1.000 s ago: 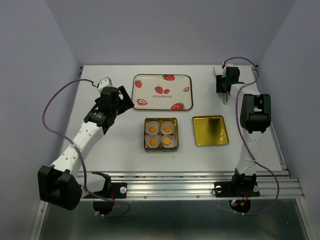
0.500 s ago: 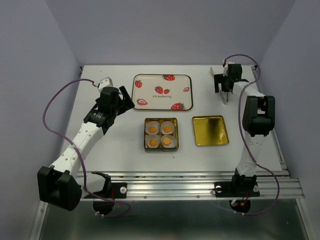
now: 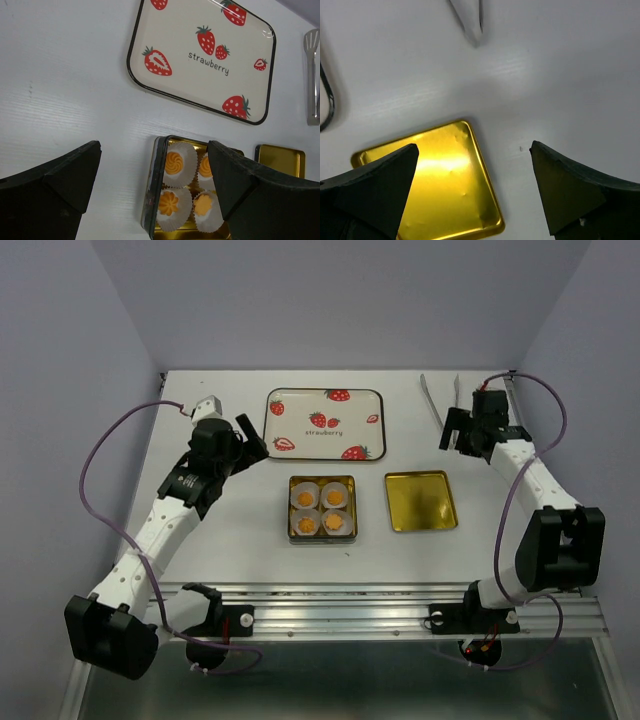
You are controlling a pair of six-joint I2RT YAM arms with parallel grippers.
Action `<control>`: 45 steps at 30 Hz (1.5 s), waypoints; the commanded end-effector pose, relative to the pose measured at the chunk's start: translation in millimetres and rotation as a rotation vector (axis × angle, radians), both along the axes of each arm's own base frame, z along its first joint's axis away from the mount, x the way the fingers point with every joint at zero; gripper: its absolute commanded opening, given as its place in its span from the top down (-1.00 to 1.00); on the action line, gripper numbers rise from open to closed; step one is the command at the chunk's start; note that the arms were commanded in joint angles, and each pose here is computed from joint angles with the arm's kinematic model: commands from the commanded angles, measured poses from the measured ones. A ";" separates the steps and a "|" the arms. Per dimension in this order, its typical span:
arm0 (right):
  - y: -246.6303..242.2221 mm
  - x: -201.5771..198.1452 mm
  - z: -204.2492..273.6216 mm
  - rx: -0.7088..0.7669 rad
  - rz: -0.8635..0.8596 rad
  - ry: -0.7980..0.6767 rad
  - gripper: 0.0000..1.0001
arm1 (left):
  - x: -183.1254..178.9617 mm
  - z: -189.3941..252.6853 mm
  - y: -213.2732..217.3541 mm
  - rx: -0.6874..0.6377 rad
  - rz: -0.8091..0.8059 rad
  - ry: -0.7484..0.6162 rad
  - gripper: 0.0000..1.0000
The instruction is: Pack the cookies
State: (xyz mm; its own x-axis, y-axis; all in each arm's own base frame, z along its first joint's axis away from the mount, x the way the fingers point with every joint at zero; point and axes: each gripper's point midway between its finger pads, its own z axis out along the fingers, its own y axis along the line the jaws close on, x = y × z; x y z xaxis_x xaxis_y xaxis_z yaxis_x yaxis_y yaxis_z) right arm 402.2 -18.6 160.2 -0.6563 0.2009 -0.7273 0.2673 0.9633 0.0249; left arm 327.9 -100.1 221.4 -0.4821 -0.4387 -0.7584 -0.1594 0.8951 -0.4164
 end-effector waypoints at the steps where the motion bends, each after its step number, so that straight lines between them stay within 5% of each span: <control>1: 5.5 -51.9 -49.8 0.072 -0.085 0.178 -1.00 | -9.0 3.5 -4.1 -0.012 -0.032 -0.024 -0.98; 12: 13.9 -78.0 -113.8 0.104 -0.060 0.329 -0.45 | -12.2 5.9 -12.2 -0.008 -0.066 -0.033 -0.98; 19: 11.7 -78.5 -125.4 0.091 -0.061 0.343 -0.37 | -13.1 2.7 -13.2 -0.005 -0.068 -0.026 -0.98; 23: 11.2 -79.7 -136.8 0.087 -0.064 0.364 -0.17 | -13.0 1.4 -13.8 -0.002 -0.067 -0.025 -0.98; 45: 20.4 -73.6 -136.3 0.106 0.026 0.359 0.77 | -9.6 -3.5 -16.6 0.013 -0.068 -0.014 -0.98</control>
State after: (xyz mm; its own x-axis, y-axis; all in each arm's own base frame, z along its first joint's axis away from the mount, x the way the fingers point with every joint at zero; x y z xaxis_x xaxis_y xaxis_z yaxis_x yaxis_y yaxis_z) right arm 319.6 -0.5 20.0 -0.8802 0.2626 -0.3952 0.2795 0.9600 0.0155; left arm 313.8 -116.2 210.0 -0.5268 -0.4067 -0.7464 -0.1090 0.9032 -0.4152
